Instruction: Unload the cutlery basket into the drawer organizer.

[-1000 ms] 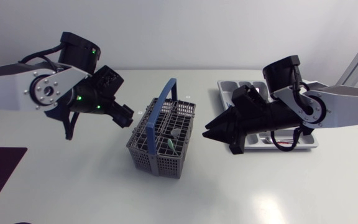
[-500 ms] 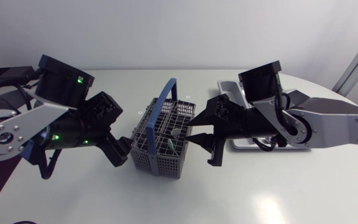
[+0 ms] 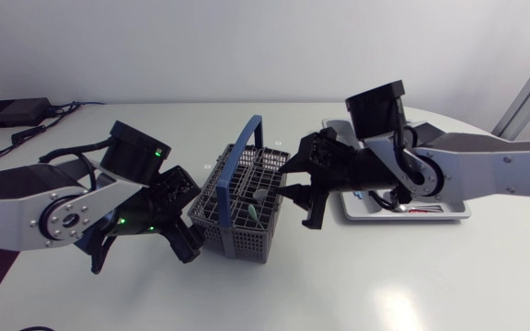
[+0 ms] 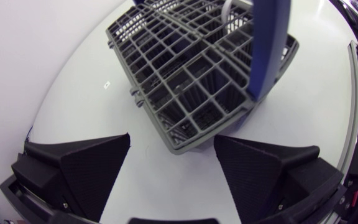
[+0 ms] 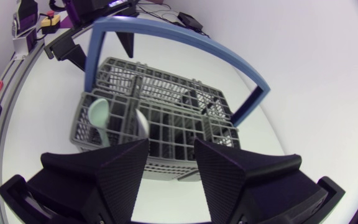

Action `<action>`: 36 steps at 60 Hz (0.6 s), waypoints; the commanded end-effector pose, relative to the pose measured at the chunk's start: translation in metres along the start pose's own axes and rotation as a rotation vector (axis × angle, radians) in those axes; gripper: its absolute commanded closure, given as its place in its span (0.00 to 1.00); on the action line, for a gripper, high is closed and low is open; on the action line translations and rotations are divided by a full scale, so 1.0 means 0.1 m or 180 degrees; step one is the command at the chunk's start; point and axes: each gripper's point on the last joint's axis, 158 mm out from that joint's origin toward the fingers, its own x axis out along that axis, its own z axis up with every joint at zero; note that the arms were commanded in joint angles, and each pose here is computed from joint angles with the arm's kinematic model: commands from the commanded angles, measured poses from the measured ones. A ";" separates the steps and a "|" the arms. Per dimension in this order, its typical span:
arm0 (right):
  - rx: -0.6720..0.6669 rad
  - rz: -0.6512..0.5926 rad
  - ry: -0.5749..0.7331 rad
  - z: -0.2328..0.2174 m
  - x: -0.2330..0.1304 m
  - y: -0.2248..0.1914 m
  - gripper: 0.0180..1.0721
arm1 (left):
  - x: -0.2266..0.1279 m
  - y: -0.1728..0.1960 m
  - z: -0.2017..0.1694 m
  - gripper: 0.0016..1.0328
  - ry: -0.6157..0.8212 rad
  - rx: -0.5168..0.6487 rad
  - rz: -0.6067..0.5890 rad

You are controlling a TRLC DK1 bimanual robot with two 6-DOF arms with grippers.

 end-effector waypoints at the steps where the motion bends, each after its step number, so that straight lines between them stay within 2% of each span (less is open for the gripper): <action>1: 0.0157 -0.0131 0.0021 -0.12 0.03 -0.30 0.47 | 0.11 0.09 -0.05 0.06 0.0051 0.0027 0.0040; 17: 0.0767 -0.0440 -0.0073 -0.41 0.13 -0.95 0.47 | 0.28 0.45 -0.03 0.06 0.0066 -0.0122 0.0213; 27: 0.1393 -0.0632 -0.0096 -0.66 0.31 -1.53 0.47 | 0.33 0.48 -0.04 0.06 0.0093 -0.0134 0.0218; 36: 0.1807 -0.0657 -0.0101 -0.82 0.49 -1.81 0.47 | 0.34 0.46 -0.06 0.06 0.0108 -0.0129 0.0206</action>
